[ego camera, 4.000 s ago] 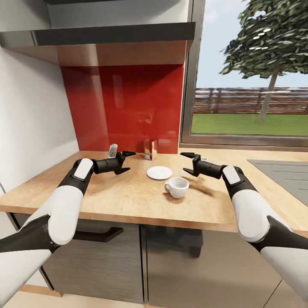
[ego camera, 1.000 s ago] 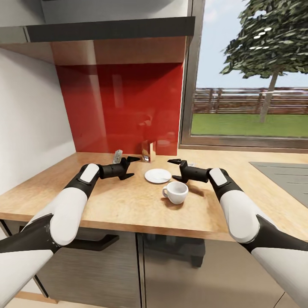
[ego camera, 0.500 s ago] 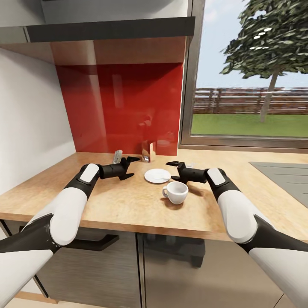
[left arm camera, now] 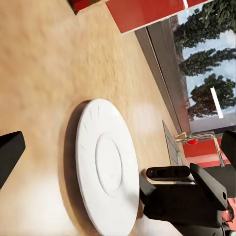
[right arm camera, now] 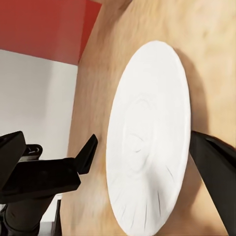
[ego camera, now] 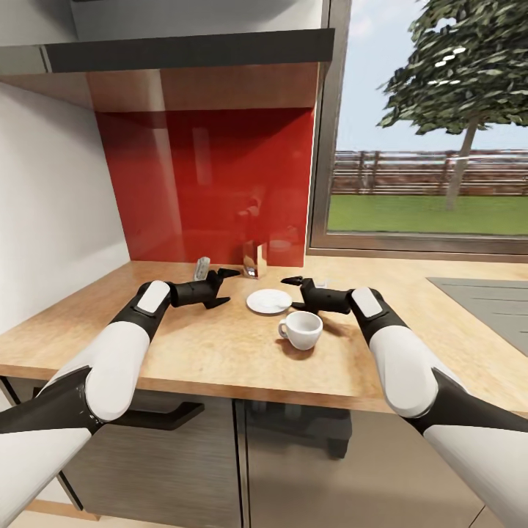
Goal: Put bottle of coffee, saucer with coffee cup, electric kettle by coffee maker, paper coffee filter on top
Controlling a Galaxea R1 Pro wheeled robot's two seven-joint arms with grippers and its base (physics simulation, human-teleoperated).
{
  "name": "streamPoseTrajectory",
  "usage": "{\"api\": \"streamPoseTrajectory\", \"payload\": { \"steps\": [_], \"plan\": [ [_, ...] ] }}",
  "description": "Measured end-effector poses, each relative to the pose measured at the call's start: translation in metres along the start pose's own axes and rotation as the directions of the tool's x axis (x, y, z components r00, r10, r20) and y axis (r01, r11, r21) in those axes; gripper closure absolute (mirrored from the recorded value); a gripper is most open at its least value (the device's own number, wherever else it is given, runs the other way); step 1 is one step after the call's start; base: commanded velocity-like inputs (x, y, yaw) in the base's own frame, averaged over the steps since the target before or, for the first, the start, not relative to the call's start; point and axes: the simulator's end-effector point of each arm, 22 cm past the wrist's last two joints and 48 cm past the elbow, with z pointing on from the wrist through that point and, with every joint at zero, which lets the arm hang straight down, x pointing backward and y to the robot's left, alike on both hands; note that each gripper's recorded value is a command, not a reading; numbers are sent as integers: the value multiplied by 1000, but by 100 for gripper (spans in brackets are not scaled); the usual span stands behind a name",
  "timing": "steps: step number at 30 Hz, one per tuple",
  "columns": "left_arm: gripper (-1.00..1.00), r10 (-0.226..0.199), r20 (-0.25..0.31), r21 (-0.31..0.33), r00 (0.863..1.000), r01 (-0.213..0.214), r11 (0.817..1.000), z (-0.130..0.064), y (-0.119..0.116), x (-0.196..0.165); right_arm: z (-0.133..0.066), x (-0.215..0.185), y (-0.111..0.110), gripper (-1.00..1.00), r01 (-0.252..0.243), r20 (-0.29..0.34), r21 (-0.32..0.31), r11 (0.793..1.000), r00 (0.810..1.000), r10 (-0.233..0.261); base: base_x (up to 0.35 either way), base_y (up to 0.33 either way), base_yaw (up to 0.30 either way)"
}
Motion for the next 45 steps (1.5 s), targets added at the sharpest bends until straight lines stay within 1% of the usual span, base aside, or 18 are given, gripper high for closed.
{"api": "streamPoseTrajectory", "payload": {
  "steps": [10, 16, 18, 22, 28, 45],
  "plan": [
    [-100, 1, -1, -1, 1000, -1, 1000, 0, 0, 0, 1, 2, 1, -100, -1, -3, -2, 1000, 1000, 1, 0, 0, 0],
    [-100, 1, -1, -1, 1000, -1, 1000, 0, 0, 0, 6, 7, 3, -100, -1, -12, -6, 1000, 1000, 1, 0, 0, 0],
    [-100, -7, -10, -5, 1000, 6, 1000, 2, 3, 4, 6, 8, 4, -100, -3, -14, -8, 1000, 1000, 3, 0, 0, 0],
    [-100, -21, -17, -1, 1000, 21, 1000, 3, 5, 7, 7, 7, 14, -100, -34, -7, -55, 998, 999, 34, 0, 0, 0],
    [-100, -26, -20, 2, 999, 26, 1000, 4, 5, 8, 6, 6, 19, -100, -49, -5, -77, 996, 999, 49, 32, 0, 0],
    [-100, -25, -20, 2, 999, 25, 1000, 4, 4, 8, 7, 6, 20, -100, -52, -5, -79, 996, 999, 52, 18, 0, 0]
  ]
}}
